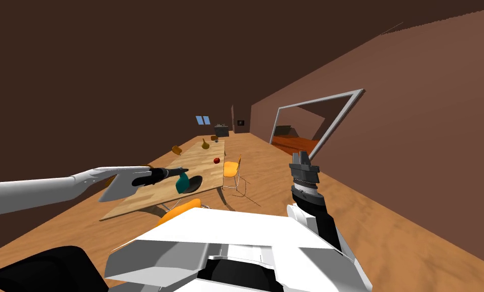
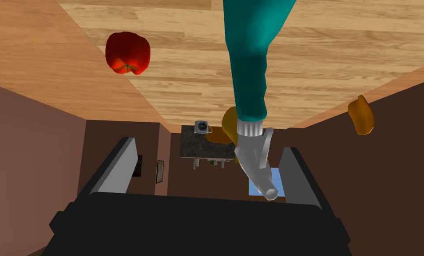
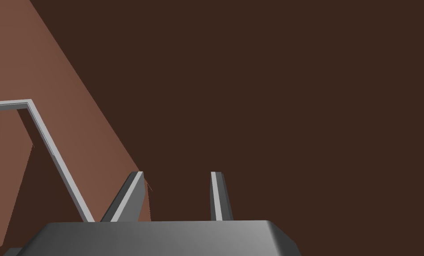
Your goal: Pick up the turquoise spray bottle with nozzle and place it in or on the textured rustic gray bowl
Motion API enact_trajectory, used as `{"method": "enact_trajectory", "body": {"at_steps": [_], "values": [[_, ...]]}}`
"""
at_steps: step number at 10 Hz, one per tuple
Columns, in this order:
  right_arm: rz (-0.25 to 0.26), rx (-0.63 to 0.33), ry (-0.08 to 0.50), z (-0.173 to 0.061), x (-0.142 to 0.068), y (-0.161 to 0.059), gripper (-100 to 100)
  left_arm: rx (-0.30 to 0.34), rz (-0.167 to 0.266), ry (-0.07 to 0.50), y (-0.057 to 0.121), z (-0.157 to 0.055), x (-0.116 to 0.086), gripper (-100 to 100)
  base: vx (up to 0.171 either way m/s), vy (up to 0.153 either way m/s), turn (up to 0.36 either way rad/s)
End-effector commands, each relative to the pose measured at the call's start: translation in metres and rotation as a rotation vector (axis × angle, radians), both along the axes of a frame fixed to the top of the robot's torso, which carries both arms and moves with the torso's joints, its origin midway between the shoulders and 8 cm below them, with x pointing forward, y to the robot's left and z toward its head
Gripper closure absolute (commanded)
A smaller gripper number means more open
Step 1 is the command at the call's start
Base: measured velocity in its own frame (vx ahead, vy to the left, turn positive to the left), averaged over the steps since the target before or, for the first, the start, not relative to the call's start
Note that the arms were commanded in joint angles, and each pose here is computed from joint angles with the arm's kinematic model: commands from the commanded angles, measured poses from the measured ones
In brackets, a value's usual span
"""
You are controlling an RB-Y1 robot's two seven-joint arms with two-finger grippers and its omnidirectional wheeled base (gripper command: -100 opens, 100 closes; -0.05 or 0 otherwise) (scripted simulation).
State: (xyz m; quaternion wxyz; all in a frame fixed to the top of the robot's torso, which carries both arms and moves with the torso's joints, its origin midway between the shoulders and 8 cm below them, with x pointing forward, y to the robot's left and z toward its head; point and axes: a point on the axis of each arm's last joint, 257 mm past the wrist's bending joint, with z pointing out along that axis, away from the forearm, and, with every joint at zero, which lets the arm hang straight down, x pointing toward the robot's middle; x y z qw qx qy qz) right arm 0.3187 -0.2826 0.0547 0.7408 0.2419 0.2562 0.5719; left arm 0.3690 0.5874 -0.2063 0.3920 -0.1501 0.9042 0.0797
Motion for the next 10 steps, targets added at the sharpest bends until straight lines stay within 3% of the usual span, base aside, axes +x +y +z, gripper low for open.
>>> {"method": "enact_trajectory", "body": {"at_steps": [1,2,4,5,6,7,10], "values": [[0.000,0.000,0.000,0.000,0.000,0.000,0,-0.002,-0.018,0.003,-0.011,0.005,0.011,-100,-0.005,0.017,0.099],[0.000,0.000,0.000,0.000,0.000,0.000,0,-0.006,-0.032,0.006,-0.022,0.008,0.019,-100,-0.005,0.028,0.180],[0.000,0.000,0.000,0.000,0.000,0.000,0,-0.005,-0.035,0.007,-0.023,0.008,0.020,-100,-0.002,0.014,0.011],[0.000,0.000,0.000,0.000,0.000,0.000,0,-0.009,-0.051,0.011,-0.035,0.010,0.028,-100,-0.002,0.015,0.105],[0.000,0.000,0.000,0.000,0.000,0.000,0,-0.007,-0.045,0.009,-0.030,0.008,0.023,-100,0.000,0.006,0.027],[0.000,0.000,0.000,0.000,0.000,0.000,0,-0.008,-0.044,0.009,-0.031,0.008,0.024,0,0.000,0.000,0.000],[0.000,0.000,0.000,0.000,0.000,0.000,0,-0.008,-0.044,0.009,-0.031,0.008,0.024,0,0.000,0.000,0.000]]}}
